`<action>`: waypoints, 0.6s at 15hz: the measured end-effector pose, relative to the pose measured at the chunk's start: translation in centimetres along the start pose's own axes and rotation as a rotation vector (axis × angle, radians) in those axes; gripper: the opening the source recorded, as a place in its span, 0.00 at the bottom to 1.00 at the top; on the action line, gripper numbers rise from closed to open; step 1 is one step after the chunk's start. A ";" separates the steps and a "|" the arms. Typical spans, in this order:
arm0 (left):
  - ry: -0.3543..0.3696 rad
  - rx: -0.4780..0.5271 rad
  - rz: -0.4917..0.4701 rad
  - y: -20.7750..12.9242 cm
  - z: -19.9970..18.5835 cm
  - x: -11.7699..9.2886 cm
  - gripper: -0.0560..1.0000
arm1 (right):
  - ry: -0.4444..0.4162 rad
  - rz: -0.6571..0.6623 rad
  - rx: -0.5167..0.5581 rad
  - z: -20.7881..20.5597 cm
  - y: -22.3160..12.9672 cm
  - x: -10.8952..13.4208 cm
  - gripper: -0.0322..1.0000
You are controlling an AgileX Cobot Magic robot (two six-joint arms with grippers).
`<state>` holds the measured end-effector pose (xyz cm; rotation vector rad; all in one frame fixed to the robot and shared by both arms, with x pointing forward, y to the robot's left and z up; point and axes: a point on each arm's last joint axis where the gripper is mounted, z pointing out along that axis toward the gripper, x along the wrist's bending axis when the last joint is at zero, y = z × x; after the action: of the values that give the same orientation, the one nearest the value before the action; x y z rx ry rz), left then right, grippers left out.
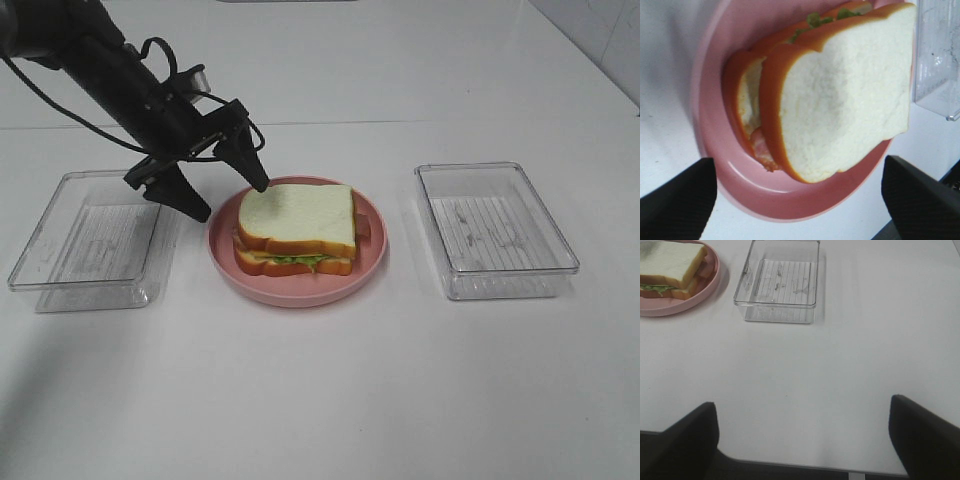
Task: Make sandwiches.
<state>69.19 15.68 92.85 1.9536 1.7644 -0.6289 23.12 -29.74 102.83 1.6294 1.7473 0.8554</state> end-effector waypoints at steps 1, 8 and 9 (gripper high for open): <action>0.041 -0.017 0.020 -0.1 -1.1 -0.4 0.82 | 0.000 0.000 0.000 0.0 0.0 0.0 0.89; 0.501 -0.223 0.153 -1.6 -13.1 -0.8 0.87 | 0.000 0.000 0.000 0.0 0.0 0.0 0.89; 0.513 -0.231 0.135 -1.6 -13.7 0.1 0.87 | 0.000 0.000 0.000 0.0 0.0 0.0 0.89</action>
<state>68.26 24.04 103.84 2.1671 1.8587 0.1374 23.12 -29.74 102.83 1.6294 1.7473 0.8554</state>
